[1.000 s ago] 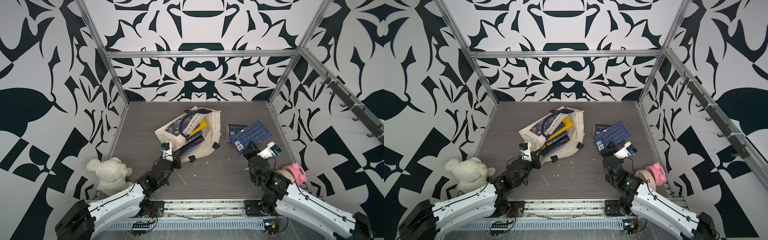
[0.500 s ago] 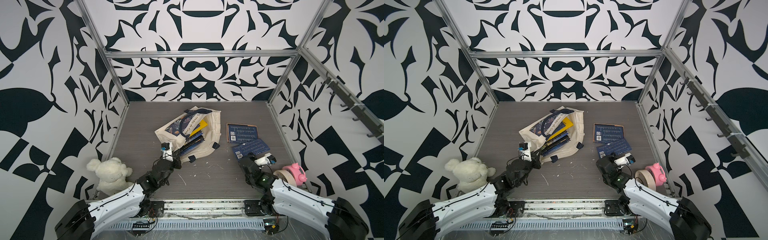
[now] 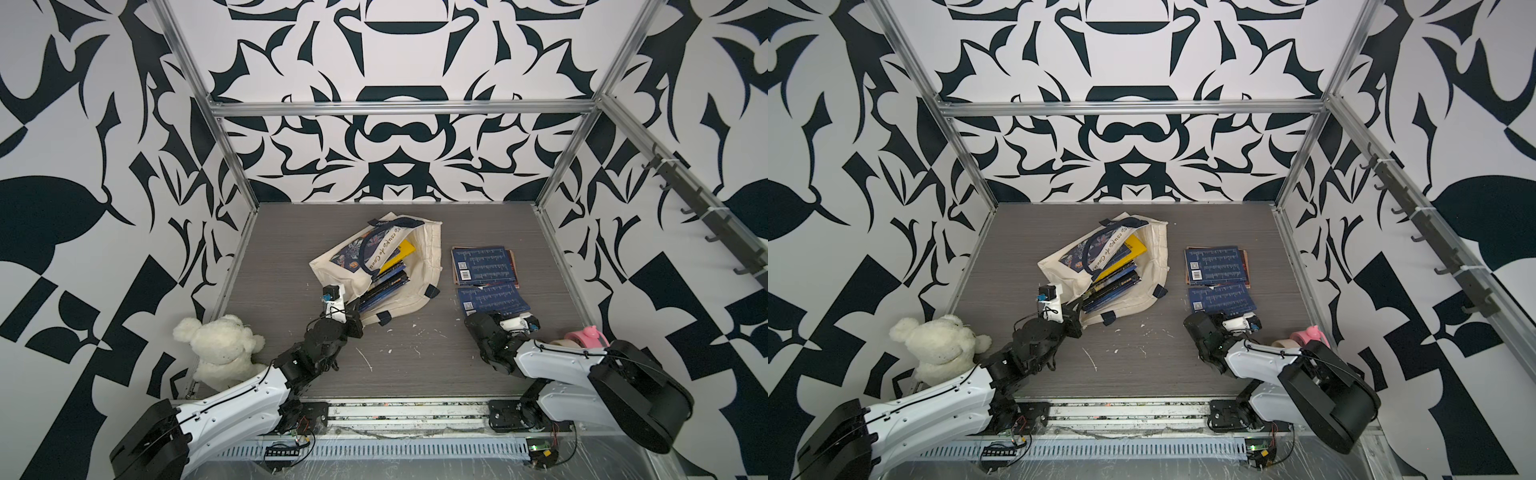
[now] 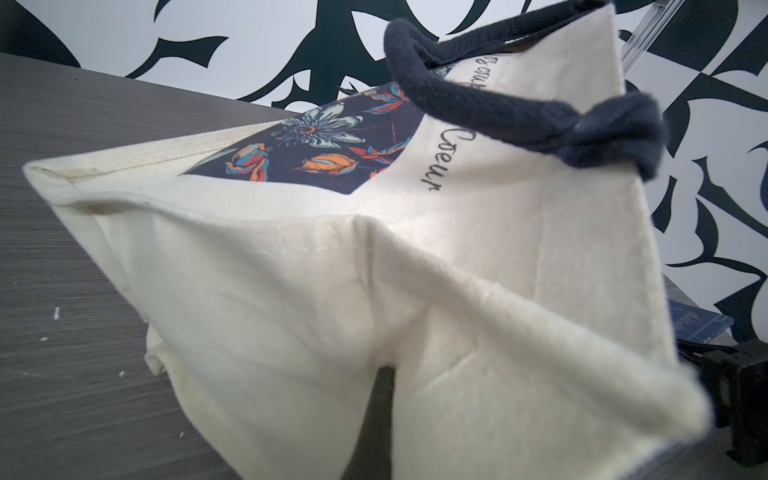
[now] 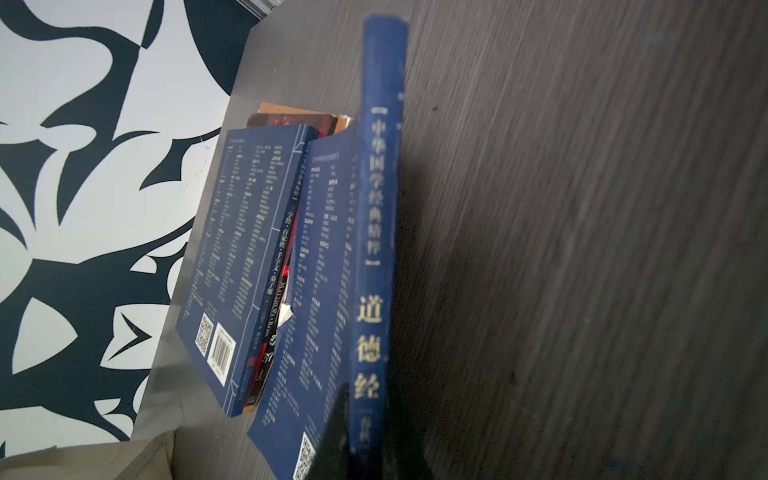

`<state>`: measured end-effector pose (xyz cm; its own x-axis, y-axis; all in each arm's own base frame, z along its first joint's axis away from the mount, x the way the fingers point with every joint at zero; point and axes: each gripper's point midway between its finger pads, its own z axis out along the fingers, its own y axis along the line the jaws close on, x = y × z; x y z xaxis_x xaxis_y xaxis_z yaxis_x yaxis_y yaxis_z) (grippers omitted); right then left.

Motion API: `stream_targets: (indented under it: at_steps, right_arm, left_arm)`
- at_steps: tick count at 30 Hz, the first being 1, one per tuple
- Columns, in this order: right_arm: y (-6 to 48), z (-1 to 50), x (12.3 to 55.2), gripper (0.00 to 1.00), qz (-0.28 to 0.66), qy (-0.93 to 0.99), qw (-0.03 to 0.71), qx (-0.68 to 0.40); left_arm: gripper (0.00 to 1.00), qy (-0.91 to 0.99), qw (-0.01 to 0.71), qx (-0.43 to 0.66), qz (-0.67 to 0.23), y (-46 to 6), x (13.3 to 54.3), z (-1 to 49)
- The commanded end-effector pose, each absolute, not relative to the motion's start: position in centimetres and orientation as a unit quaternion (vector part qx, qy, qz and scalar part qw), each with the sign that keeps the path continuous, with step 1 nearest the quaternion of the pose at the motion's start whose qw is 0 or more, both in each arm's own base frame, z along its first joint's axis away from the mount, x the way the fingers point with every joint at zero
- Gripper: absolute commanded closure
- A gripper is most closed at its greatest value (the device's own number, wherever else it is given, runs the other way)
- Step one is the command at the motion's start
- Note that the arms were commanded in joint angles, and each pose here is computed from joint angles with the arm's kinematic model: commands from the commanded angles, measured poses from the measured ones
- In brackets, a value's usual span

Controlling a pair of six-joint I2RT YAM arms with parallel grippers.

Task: Take out the books from the canvas bag
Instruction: Place the book at the center of the board.

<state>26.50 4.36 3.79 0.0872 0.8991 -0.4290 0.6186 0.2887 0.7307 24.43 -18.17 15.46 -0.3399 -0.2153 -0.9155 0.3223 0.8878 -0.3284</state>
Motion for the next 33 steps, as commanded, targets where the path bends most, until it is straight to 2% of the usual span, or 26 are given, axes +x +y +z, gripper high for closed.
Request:
stream_targets:
  at_steps: [1,9,15,19,26,29,32,33]
  right_arm:
    - [5.9,4.6,28.3,0.94,0.191,0.644,0.445,0.592]
    - [6.0,2.7,29.9,0.90,0.204,0.648,0.414,0.606]
    - [5.6,2.4,30.7,0.75,0.214,0.651,0.403,0.607]
    - [5.5,2.7,30.6,0.61,0.211,0.664,0.392,0.600]
    - [5.1,3.9,29.0,0.25,0.194,0.691,0.375,0.587]
    - [4.6,5.2,28.1,0.15,0.180,0.705,0.378,0.573]
    - [4.2,7.0,27.5,0.01,0.171,0.717,0.387,0.554]
    - [4.2,7.8,27.6,0.01,0.173,0.722,0.396,0.540]
  left_arm:
    - [1.00,0.758,0.596,0.023,-0.263,-18.9,24.8,18.3]
    - [1.00,0.758,0.596,0.024,-0.263,-18.9,24.8,18.3]
    - [1.00,0.758,0.596,0.024,-0.263,-18.9,24.8,18.3]
    - [1.00,0.758,0.596,0.024,-0.264,-18.9,24.8,18.3]
    - [1.00,0.757,0.596,0.025,-0.265,-18.9,24.7,18.4]
    - [1.00,0.757,0.596,0.026,-0.266,-18.9,24.7,18.4]
    - [1.00,0.757,0.595,0.028,-0.267,-19.0,24.7,18.4]
    - [1.00,0.756,0.596,0.028,-0.269,-19.1,24.7,18.6]
